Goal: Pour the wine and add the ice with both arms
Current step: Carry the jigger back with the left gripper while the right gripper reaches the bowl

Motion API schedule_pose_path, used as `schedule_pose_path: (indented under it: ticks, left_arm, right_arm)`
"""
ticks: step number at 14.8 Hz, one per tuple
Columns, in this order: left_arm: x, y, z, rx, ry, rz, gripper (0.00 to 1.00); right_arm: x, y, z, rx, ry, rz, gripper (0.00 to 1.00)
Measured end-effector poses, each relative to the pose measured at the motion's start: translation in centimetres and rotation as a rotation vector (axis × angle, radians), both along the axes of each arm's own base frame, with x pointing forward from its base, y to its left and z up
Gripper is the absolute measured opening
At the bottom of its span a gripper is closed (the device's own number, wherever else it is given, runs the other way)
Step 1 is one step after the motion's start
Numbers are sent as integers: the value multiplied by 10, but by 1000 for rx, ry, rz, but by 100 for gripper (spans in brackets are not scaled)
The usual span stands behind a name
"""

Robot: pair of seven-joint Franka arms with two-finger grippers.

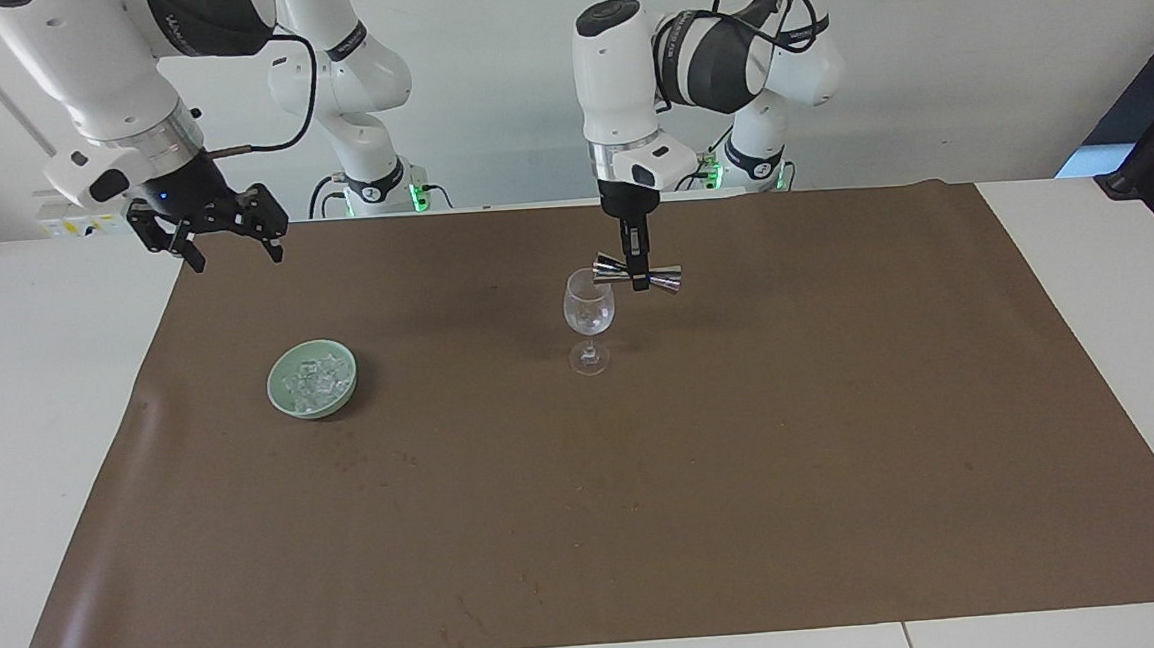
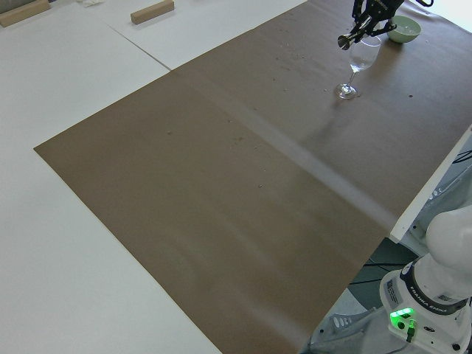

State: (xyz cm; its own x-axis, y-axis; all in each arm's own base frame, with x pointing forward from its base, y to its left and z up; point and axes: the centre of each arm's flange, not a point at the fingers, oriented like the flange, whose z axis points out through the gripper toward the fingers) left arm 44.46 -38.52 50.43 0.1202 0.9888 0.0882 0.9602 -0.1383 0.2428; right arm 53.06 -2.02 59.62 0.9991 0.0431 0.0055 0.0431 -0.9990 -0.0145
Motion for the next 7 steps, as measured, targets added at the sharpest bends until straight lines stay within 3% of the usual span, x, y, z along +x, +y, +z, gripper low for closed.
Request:
schedule_pose_path:
  ticks: [4,7]
  left_arm:
    - [34,42,2,-145,125,-21,21]
    - [62,90,0,-295,235,-44,21]
  right_arm:
    - [-2,-2,-49,-2,-47,-4,100]
    - [-5,-4,-86,0,-6,-8,100]
